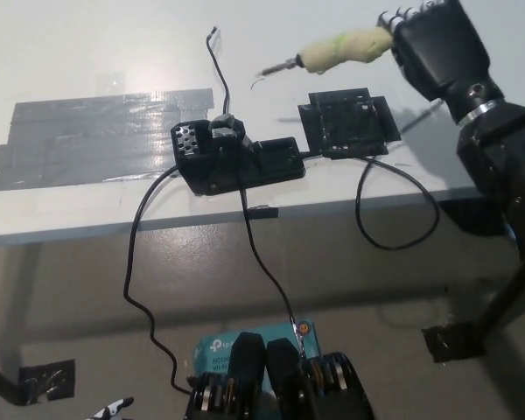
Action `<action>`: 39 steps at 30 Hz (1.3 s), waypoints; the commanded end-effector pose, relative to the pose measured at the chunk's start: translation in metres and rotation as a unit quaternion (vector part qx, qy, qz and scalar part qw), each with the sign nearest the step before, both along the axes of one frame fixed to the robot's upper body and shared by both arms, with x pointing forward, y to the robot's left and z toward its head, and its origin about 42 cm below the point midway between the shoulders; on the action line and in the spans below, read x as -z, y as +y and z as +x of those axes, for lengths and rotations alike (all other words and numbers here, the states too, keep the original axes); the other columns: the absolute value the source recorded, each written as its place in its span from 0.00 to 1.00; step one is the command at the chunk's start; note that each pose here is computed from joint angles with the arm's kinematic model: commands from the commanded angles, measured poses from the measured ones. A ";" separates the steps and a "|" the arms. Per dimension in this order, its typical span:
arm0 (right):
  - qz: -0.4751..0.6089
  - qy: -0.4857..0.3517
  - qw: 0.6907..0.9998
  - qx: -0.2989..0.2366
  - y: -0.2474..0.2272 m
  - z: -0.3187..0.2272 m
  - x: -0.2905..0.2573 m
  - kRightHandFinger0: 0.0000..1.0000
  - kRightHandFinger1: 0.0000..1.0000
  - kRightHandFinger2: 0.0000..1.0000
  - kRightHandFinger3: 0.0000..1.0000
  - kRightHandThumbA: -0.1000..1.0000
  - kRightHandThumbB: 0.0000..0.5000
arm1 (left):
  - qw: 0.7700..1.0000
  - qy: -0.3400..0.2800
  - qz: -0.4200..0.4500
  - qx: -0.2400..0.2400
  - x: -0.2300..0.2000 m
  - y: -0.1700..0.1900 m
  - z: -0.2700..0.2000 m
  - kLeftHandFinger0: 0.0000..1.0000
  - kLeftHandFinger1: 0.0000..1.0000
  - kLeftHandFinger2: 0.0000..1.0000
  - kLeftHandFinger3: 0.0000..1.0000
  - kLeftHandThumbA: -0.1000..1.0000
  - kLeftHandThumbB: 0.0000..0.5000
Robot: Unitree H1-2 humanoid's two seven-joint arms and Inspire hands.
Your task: The robot uses its right hand to grab the soldering gun kept on the middle of the table and pulls it out of its base and keep it on the right side of the base
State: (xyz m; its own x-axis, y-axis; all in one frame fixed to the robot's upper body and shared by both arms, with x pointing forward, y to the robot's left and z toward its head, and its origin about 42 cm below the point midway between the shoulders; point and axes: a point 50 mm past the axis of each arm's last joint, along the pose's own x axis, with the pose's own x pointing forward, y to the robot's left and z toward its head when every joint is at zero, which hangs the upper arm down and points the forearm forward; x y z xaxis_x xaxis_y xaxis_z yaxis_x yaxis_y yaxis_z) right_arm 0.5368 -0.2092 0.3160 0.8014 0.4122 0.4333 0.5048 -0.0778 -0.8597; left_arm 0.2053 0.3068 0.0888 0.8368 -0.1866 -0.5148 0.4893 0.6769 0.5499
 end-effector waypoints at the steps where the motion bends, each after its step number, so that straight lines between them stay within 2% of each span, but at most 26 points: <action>1: 0.043 -0.029 0.999 0.007 -0.008 0.000 -0.027 0.00 0.23 0.60 0.07 0.00 0.07 | 1.000 -0.005 0.008 0.013 -0.006 0.004 -0.004 0.67 0.76 0.91 1.00 0.64 0.28; 2: 0.043 -0.028 0.999 0.007 -0.008 0.000 -0.027 0.00 0.23 0.60 0.07 0.00 0.07 | 1.000 -0.005 0.008 0.013 -0.006 0.004 -0.004 0.67 0.76 0.91 1.00 0.64 0.28; 3: 0.069 -0.023 0.997 0.030 -0.011 -0.001 -0.028 0.00 0.22 0.61 0.25 0.00 0.17 | 1.000 -0.001 0.001 0.007 -0.006 0.004 -0.004 0.66 0.76 0.89 1.00 0.64 0.30; 6: 0.079 -0.031 0.996 0.034 -0.011 -0.002 -0.027 0.00 0.15 0.53 0.31 0.00 0.17 | 1.000 0.003 0.002 0.006 -0.005 0.003 -0.004 0.66 0.76 0.90 1.00 0.65 0.31; 7: 0.092 -0.021 0.995 0.044 -0.011 -0.002 -0.026 0.00 0.14 0.53 0.31 0.00 0.06 | 1.000 0.002 0.002 0.008 -0.005 0.004 -0.004 0.65 0.75 0.88 0.99 0.64 0.29; 8: 0.097 -0.010 0.993 0.062 -0.010 -0.002 -0.023 0.00 0.11 0.48 0.32 0.00 0.01 | 1.000 0.001 0.004 0.010 -0.006 0.004 -0.004 0.63 0.73 0.87 0.98 0.63 0.29; 10: 0.091 0.002 0.993 0.079 -0.009 -0.002 -0.018 0.00 0.08 0.43 0.34 0.04 0.10 | 1.000 -0.001 0.004 0.013 -0.006 0.003 -0.004 0.63 0.73 0.86 0.97 0.62 0.27; 11: 0.092 0.019 0.991 0.090 -0.008 -0.002 -0.014 0.00 0.03 0.34 0.41 0.05 0.19 | 1.000 0.001 0.006 0.013 -0.006 0.003 -0.004 0.63 0.73 0.86 0.97 0.62 0.26; 13: 0.099 0.062 0.987 0.112 -0.006 -0.004 -0.004 0.00 0.00 0.25 0.39 0.09 0.16 | 1.000 -0.002 0.006 0.013 -0.007 0.003 -0.004 0.64 0.73 0.86 0.97 0.62 0.27; 14: 0.097 0.088 0.982 0.135 -0.006 -0.006 0.005 0.00 0.00 0.22 0.33 0.14 0.03 | 1.000 0.000 0.004 0.015 -0.005 0.002 -0.004 0.64 0.74 0.86 0.97 0.62 0.28; 15: 0.090 0.114 0.976 0.161 -0.006 -0.007 0.014 0.00 0.00 0.22 0.25 0.14 0.00 | 1.000 0.003 0.000 0.015 -0.004 0.001 -0.004 0.65 0.75 0.88 0.97 0.62 0.31; 18: 0.087 0.151 0.966 0.191 -0.004 -0.007 0.028 0.00 0.01 0.25 0.19 0.07 0.00 | 1.000 0.002 0.003 0.013 -0.003 0.001 -0.003 0.64 0.74 0.88 1.00 0.63 0.31; 19: 0.081 0.175 0.958 0.211 -0.003 -0.006 0.034 0.00 0.03 0.27 0.24 0.06 0.00 | 1.000 0.005 0.000 0.010 -0.004 0.002 -0.004 0.63 0.73 0.87 1.00 0.62 0.31; 20: 0.077 0.196 0.951 0.225 -0.001 -0.006 0.039 0.00 0.04 0.29 0.45 0.03 0.03 | 1.000 0.005 0.001 0.009 -0.004 0.002 -0.004 0.63 0.73 0.87 1.00 0.61 0.31; 21: 0.078 0.208 0.947 0.231 -0.001 -0.006 0.043 0.00 0.03 0.27 0.48 0.00 0.00 | 1.000 0.005 0.001 0.010 -0.004 0.002 -0.004 0.64 0.74 0.88 1.00 0.61 0.30; 22: 0.081 0.223 0.942 0.238 -0.001 -0.006 0.049 0.00 0.05 0.24 0.56 0.00 0.05 | 1.000 0.003 0.005 0.013 -0.005 0.002 -0.003 0.63 0.73 0.86 1.00 0.60 0.28; 23: 0.083 0.226 0.941 0.238 0.000 -0.006 0.049 0.00 0.02 0.18 0.57 0.00 0.05 | 1.000 0.003 0.006 0.013 -0.006 0.002 -0.002 0.63 0.73 0.86 1.00 0.60 0.28; 25: 0.075 0.233 0.939 0.243 0.002 -0.007 0.057 0.00 0.00 0.08 0.75 0.00 0.02 | 1.000 0.000 0.012 0.022 -0.006 0.002 0.000 0.64 0.73 0.86 1.00 0.62 0.28; 28: 0.068 0.250 0.934 0.244 0.005 -0.010 0.060 0.00 0.00 0.09 0.79 0.01 0.02 | 1.000 0.000 0.012 0.020 -0.006 0.002 0.001 0.66 0.75 0.89 1.00 0.62 0.29; 30: 0.061 0.283 0.924 0.251 0.007 -0.012 0.066 0.00 0.04 0.17 0.93 0.06 0.00 | 1.000 -0.002 0.010 0.020 -0.005 0.001 0.000 0.64 0.74 0.87 1.00 0.60 0.28; 32: 0.053 0.298 0.919 0.254 0.006 -0.013 0.070 0.00 0.11 0.23 0.92 0.11 0.00 | 1.000 -0.002 0.011 0.022 -0.004 0.000 -0.001 0.64 0.73 0.86 1.00 0.60 0.28; 33: 0.050 0.308 0.915 0.255 0.007 -0.012 0.071 0.02 0.15 0.28 0.98 0.12 0.00 | 1.000 -0.002 0.009 0.022 -0.005 0.000 -0.001 0.64 0.73 0.86 1.00 0.60 0.27; 36: 0.069 0.367 0.896 0.241 0.003 -0.012 0.074 0.23 0.35 0.49 1.00 0.18 0.00 | 1.000 0.001 0.015 0.023 -0.006 0.000 -0.001 0.67 0.76 0.90 1.00 0.62 0.27; 37: 0.075 0.387 0.889 0.234 0.001 -0.013 0.075 0.73 0.98 1.00 1.00 0.37 0.00 | 1.000 0.000 0.015 0.025 -0.005 0.000 0.000 0.66 0.75 0.89 1.00 0.62 0.27; 38: 0.072 0.402 0.883 0.232 -0.001 -0.013 0.075 0.92 1.00 1.00 1.00 0.41 0.00 | 1.000 0.000 0.015 0.027 -0.005 0.000 0.000 0.65 0.74 0.89 1.00 0.62 0.27; 39: 0.067 0.422 0.874 0.232 -0.004 -0.013 0.075 1.00 1.00 1.00 1.00 0.60 0.25 | 1.000 0.002 0.012 0.023 -0.005 0.000 0.000 0.67 0.76 0.90 1.00 0.61 0.28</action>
